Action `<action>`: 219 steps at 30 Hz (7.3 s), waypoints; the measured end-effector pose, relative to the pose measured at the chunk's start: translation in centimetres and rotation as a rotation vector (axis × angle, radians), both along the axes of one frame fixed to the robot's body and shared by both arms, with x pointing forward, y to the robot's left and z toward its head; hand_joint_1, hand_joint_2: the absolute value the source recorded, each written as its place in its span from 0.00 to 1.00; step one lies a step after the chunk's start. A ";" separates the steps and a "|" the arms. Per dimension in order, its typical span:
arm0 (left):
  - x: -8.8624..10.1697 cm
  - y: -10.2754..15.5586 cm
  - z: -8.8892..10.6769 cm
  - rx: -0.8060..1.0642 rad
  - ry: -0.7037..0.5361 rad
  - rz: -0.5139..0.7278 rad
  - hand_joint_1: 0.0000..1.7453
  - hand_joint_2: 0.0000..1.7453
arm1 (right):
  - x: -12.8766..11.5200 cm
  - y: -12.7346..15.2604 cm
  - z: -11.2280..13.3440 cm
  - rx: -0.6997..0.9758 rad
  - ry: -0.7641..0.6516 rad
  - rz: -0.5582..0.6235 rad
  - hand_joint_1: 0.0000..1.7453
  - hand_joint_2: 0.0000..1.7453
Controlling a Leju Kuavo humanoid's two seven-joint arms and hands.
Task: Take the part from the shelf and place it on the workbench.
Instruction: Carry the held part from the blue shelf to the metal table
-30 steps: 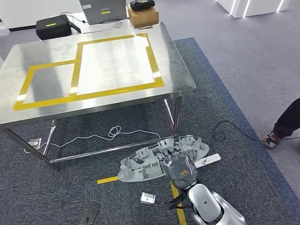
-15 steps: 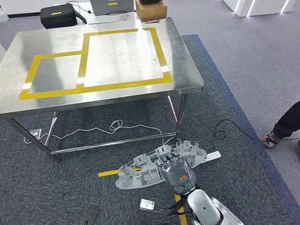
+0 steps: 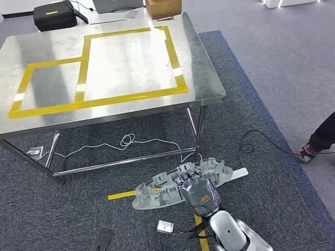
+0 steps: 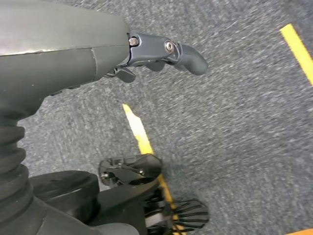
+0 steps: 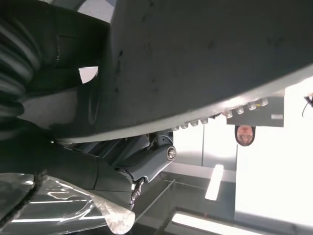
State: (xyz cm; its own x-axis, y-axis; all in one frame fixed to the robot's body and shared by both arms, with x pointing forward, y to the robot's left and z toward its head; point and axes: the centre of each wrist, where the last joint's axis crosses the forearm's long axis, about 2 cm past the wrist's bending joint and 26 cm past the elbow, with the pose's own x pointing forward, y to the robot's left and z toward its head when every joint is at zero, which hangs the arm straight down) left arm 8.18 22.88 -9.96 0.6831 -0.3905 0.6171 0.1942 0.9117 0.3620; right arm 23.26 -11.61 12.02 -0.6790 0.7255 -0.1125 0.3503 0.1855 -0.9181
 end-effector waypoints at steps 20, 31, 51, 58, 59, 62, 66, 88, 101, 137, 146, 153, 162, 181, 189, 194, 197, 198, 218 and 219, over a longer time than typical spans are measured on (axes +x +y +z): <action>-0.4 0.4 -0.1 0.003 0.016 -0.007 0.00 1.00 | 0.3 0.1 0.1 -0.009 -0.003 0.002 0.88 1.00; -2.7 -0.6 -0.4 -0.022 0.072 -0.009 0.00 1.00 | 0.1 -0.4 -0.8 -0.037 0.023 -0.004 0.88 1.00; -1.8 -0.5 -0.3 -0.037 0.067 0.001 0.00 1.00 | 2.6 -1.9 0.5 -0.053 -0.036 -0.052 0.88 1.00; -1.1 -0.1 -0.2 -0.025 0.050 0.000 0.00 1.00 | 3.2 -1.9 1.6 -0.041 -0.079 -0.063 0.88 1.00; -1.0 0.0 -0.2 -0.023 0.049 0.000 0.00 1.00 | 3.4 -1.9 1.8 -0.041 -0.085 -0.066 0.88 1.00; -1.0 0.1 -0.2 -0.021 0.048 0.000 0.00 1.00 | 3.8 -2.1 2.3 -0.036 -0.103 -0.074 0.88 1.00; -1.0 0.1 -0.2 -0.018 0.046 -0.002 0.00 1.00 | 4.1 -2.1 2.7 -0.040 -0.118 -0.078 0.88 1.00; -0.8 0.4 -0.2 -0.023 0.046 -0.013 0.00 1.00 | 10.2 -4.5 9.4 -0.135 -0.266 -0.111 0.88 1.00; -0.8 0.8 -0.3 -0.017 0.044 -0.023 0.00 1.00 | 13.8 -6.4 15.3 -0.160 -0.344 -0.131 0.88 1.00; -0.2 3.1 -0.4 0.020 0.048 -0.113 0.00 1.00 | 20.7 -8.9 23.3 -0.180 -0.373 -0.197 0.88 1.00; 0.5 3.3 -0.3 0.025 0.047 -0.148 0.00 1.00 | 20.6 -6.3 22.9 -0.174 -0.365 -0.166 0.88 1.00; 1.1 3.2 -0.2 0.027 0.047 -0.185 0.00 1.00 | 19.7 -2.3 22.6 -0.158 -0.352 -0.094 0.88 1.00; 1.3 3.1 -0.1 0.026 0.052 -0.201 0.00 1.00 | 18.6 0.7 22.4 -0.160 -0.354 -0.026 0.88 1.00; 1.7 2.3 0.0 0.014 0.051 -0.227 0.00 1.00 | 17.3 3.8 21.9 -0.185 -0.340 0.048 0.88 1.00; 2.9 1.5 0.3 -0.007 0.026 -0.243 0.00 1.00 | 17.5 3.1 21.5 -0.204 -0.328 0.022 0.88 1.00; 4.1 1.0 0.7 -0.008 0.003 -0.272 0.00 1.00 | 17.5 2.6 21.6 -0.206 -0.333 0.009 0.88 1.00; 4.5 0.9 0.8 -0.006 0.002 -0.318 0.00 1.00 | 17.4 2.3 21.7 -0.190 -0.342 -0.002 0.88 1.00; 4.6 0.9 0.8 -0.005 0.000 -0.336 0.00 1.00 | 17.3 2.2 21.8 -0.186 -0.345 -0.005 0.88 1.00; 5.2 -0.2 1.1 -0.053 0.013 -0.497 0.00 1.00 | 16.0 1.0 18.6 -0.173 -0.300 -0.015 0.88 1.00; 5.3 -0.5 1.2 -0.060 0.007 -0.502 0.00 1.00 | 16.0 1.0 18.4 -0.174 -0.297 -0.016 0.88 1.00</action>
